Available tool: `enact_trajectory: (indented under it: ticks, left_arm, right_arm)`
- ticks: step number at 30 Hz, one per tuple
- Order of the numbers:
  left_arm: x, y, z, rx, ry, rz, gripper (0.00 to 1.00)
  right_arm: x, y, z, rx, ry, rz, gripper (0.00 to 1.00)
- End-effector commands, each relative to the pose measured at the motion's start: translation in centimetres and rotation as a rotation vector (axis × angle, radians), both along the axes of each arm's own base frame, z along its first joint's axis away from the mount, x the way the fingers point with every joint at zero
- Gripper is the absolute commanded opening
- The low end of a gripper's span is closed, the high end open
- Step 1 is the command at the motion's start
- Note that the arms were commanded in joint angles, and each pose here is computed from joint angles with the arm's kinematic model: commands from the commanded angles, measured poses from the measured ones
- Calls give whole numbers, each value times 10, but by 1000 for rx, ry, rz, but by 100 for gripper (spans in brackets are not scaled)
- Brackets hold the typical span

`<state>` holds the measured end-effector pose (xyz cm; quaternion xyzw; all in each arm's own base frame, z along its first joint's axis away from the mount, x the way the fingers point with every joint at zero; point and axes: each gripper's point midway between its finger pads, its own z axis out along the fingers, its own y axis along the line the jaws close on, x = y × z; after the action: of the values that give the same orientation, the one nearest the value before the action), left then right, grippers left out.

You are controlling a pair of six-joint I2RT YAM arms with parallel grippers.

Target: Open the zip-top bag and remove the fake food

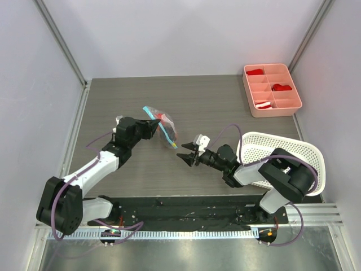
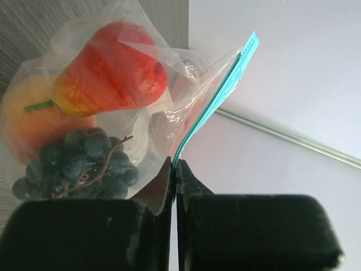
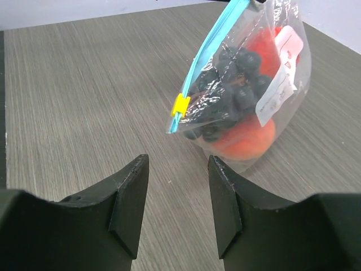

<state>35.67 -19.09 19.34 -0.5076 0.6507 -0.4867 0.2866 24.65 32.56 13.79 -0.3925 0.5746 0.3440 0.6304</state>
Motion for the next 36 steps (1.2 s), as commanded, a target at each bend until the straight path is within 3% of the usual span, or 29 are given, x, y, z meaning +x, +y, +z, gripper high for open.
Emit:
enact_trajectory:
  ticks: [1, 16, 36]
  left_arm:
    - [5, 2, 34, -44, -85, 34, 0]
    - [4, -6, 27, -62, -74, 19, 0]
    - [-2, -16, 16, -72, -57, 2, 0]
  right_arm:
    - [0, 14, 49, 152, -98, 27, 50]
    - [6, 28, 48, 185, -85, 14, 43]
    - [21, 28, 54, 235, -71, -56, 41]
